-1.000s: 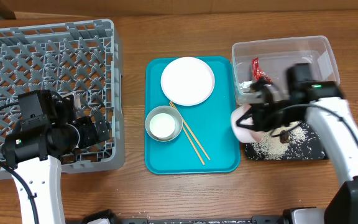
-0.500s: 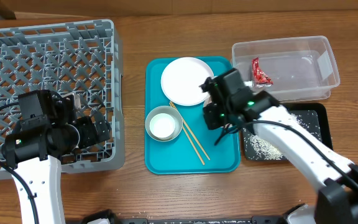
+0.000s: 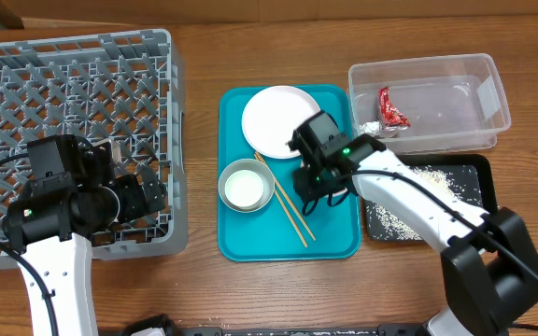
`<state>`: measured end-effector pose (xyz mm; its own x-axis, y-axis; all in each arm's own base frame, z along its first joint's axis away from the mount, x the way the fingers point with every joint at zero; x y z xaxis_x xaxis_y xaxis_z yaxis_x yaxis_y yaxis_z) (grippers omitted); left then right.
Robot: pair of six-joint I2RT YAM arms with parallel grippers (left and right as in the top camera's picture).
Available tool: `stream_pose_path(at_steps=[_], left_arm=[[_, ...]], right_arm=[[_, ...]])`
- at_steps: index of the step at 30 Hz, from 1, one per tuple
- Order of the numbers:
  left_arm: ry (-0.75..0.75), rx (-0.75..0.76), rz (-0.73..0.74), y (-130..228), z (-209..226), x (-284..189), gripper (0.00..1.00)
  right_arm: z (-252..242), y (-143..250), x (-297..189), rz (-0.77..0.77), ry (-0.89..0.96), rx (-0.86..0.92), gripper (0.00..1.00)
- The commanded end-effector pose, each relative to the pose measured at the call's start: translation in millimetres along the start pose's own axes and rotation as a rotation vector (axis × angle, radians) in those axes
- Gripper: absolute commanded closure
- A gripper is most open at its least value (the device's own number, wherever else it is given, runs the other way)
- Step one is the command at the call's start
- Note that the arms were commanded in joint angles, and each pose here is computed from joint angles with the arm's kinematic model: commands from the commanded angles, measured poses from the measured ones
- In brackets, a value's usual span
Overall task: Sort waste into correct bins and load items into the dishwasher
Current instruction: 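Set the emptied pink bowl back on the teal tray with the right gripper, then grasp the white cup on the teal tray with the right gripper, then lift the white cup and hand it to the left gripper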
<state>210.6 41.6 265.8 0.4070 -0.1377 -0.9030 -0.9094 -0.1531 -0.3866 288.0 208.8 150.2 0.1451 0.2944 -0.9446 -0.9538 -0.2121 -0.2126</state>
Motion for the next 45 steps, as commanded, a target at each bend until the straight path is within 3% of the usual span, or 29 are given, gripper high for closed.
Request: stream_pose_path(at_steps=[1, 4, 8, 18, 22, 25, 32, 39, 45], left_arm=[[-0.002, 0.021, -0.021, -4.1, 0.1, -4.2, 0.0], [-0.002, 0.021, -0.021, -4.1, 0.1, -4.2, 0.0], [-0.002, 0.021, -0.02, -4.1, 0.1, -4.2, 0.0], [-0.002, 0.021, -0.02, -4.0, 0.1, -4.2, 0.0], [-0.002, 0.021, -0.02, -4.0, 0.1, -4.2, 0.0], [-0.002, 0.02, -0.019, -3.8, 0.1, -4.1, 0.0], [0.01, 0.024, -0.025, -4.8, -1.3, -4.0, 0.0], [0.201, 0.119, -0.083, -13.9, -29.8, -2.8, 0.0], [0.366, 0.288, -0.134, -22.2, -73.5, 0.7, 0.0]], right_arm=[[22.4, -30.4, -63.6, -0.187, -0.063, -0.028, 0.53], [40.4, -37.7, -81.9, -0.219, -0.125, -0.061, 0.46], [58.0, -33.2, -77.2, -0.206, -0.165, -0.089, 0.45], [82.1, -11.8, -1.0, -0.01, -0.113, -0.063, 0.46], [80.2, -8.9, 16.7, 0.025, -0.079, -0.062, 0.55], [78.4, -9.7, 18.7, 0.028, -0.076, -0.057, 0.76], [67.9, -32.5, -18.9, -0.077, -0.038, -0.021, 0.96], [43.0, -60.5, -104.2, -0.252, -0.121, 0.105, 0.96], [0.5, -64.8, -140.6, -0.224, -0.32, 0.207, 0.96]])
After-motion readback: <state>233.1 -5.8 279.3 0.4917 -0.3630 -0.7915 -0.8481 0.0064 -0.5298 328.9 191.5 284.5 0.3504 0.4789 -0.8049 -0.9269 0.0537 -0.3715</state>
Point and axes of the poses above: each gripper's point midway between its finger pads, its own x axis out along the fingers, its own z axis along the line the jaws close on, y = z × x, the point moved 9 cm from there along -x, back along the fingers, and after that the axes turned 11 degrees about x, right-handed, at the moved point
